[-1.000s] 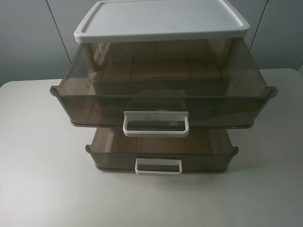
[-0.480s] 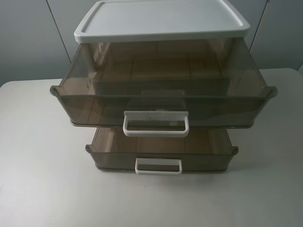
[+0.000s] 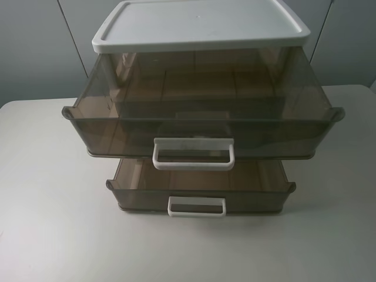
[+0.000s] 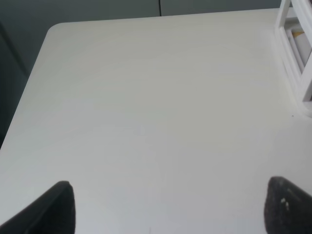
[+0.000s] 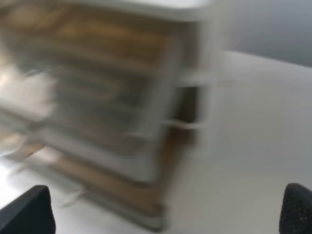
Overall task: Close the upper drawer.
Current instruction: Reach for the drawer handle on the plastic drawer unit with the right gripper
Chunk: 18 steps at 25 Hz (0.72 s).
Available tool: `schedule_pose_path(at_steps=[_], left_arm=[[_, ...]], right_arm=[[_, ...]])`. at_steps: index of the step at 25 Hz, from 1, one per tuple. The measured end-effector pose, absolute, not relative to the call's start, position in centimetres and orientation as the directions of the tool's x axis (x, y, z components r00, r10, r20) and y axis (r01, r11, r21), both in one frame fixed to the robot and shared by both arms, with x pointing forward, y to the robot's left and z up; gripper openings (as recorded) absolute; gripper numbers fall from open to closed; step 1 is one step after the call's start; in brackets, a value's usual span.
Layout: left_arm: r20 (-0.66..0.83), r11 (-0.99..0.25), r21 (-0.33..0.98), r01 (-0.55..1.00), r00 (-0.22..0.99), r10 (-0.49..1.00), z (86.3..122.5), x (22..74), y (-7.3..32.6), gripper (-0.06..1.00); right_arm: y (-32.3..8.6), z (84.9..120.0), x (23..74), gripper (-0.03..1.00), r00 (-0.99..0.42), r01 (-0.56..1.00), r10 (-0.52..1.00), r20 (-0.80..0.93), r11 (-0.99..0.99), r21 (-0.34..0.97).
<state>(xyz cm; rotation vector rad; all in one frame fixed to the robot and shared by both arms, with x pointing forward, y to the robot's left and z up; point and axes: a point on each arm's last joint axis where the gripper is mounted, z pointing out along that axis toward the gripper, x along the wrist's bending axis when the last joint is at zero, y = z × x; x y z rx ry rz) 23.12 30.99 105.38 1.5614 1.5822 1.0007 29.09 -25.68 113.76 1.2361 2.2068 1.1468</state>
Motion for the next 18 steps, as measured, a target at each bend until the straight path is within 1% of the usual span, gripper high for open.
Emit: schedule_pose_path(at_steps=[2,4,8,13,16,18], left_arm=[[0.043,-0.02,0.884,0.467,-0.039,0.998,105.4,23.1,31.0,0.74],[0.043,-0.02,0.884,0.467,-0.039,0.998,105.4,23.1,31.0,0.74],[0.043,-0.02,0.884,0.467,-0.039,0.998,105.4,23.1,31.0,0.74],[0.043,-0.02,0.884,0.467,-0.039,0.998,105.4,23.1,31.0,0.74],[0.043,-0.02,0.884,0.467,-0.039,0.998,105.4,23.1,31.0,0.74],[0.043,-0.02,0.884,0.467,-0.039,0.998,105.4,23.1,31.0,0.74]], right_arm=[[-24.3,113.6,29.6,0.7,-0.662,0.531,0.739,0.124,0.345,0.774],[-23.2,113.3,30.0,0.7,-0.737,0.531,0.655,0.167,0.409,0.742],[-21.0,112.9,29.9,0.7,-0.842,0.499,0.474,0.259,0.5,0.708],[-19.1,113.1,29.0,0.7,-0.889,0.456,0.306,0.34,0.531,0.715],[-18.1,112.8,29.2,0.7,-0.898,0.441,0.276,0.344,0.553,0.707],[-17.4,112.5,29.5,0.7,-0.898,0.439,0.286,0.333,0.564,0.699]])
